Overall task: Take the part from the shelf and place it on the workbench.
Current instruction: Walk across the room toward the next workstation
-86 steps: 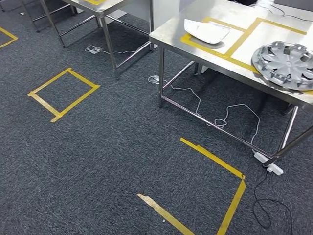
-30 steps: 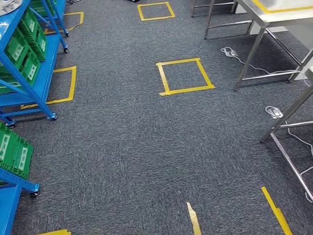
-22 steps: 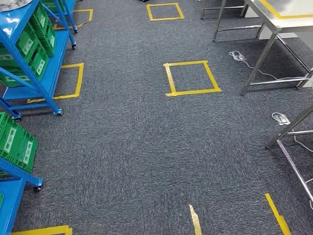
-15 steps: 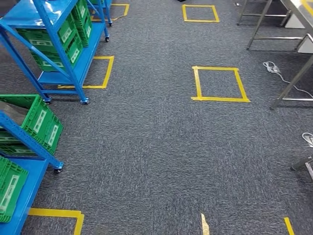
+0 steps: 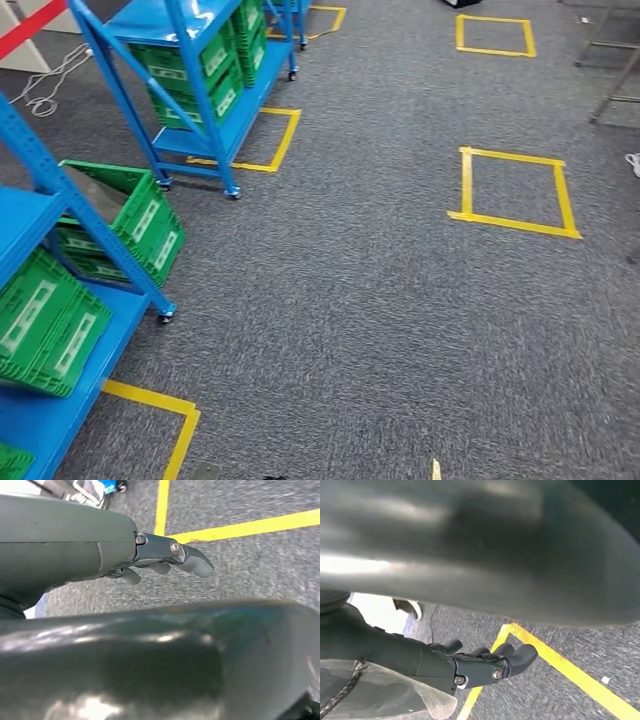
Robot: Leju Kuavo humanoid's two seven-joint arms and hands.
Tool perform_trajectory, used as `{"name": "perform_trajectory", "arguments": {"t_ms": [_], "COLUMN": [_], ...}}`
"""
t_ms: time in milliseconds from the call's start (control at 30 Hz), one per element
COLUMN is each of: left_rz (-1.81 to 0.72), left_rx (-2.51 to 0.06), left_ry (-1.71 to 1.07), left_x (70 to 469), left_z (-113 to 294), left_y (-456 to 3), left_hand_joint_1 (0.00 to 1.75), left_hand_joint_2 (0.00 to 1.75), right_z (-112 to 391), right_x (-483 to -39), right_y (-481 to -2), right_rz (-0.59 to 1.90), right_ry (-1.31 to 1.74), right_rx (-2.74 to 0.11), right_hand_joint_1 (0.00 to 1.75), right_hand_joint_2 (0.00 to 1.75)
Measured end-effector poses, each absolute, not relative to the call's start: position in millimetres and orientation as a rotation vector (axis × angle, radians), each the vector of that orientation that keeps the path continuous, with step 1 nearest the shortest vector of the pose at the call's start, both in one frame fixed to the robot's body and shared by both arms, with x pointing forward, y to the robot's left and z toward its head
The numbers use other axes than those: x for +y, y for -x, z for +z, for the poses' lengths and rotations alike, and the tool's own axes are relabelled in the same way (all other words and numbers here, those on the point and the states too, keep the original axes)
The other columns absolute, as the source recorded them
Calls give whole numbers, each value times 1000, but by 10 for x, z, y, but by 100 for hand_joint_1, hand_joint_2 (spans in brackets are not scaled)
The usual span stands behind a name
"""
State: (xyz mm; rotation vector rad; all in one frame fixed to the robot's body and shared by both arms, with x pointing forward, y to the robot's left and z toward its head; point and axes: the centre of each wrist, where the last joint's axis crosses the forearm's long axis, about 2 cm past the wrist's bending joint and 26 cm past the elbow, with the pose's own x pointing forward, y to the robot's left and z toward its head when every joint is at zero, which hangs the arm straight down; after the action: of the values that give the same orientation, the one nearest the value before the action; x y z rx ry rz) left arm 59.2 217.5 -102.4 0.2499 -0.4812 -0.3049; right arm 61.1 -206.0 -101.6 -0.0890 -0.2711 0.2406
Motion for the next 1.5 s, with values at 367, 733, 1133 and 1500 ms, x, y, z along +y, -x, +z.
{"name": "perform_trajectory", "arguments": {"t_ms": [367,733,1133,1500], "left_rz": [-307,-292,-236,-227], "left_rx": [-484,-461,-333,-335], "left_ry": [-253,-243,-235,-256], "left_x": [2184,2172,2441,2556], "left_z": [-1023,-1023,-1077,-1084], "left_y": [-606,-599,-478,-494], "left_hand_joint_1": [0,0,0,0], "left_hand_joint_2": [0,0,0,0], "right_z": [-1006,-1006,-974,-955], "right_x": [-2033,-2027,-1939,-1908], "right_y": [-648,-645,-753,-818], "right_rz": [241,253,291,314], "right_ry": [85,72,22,22], "right_rx": [-280,-282,-303,-320], "right_hand_joint_1": [0,0,0,0], "right_hand_joint_2": [0,0,0,0]}}
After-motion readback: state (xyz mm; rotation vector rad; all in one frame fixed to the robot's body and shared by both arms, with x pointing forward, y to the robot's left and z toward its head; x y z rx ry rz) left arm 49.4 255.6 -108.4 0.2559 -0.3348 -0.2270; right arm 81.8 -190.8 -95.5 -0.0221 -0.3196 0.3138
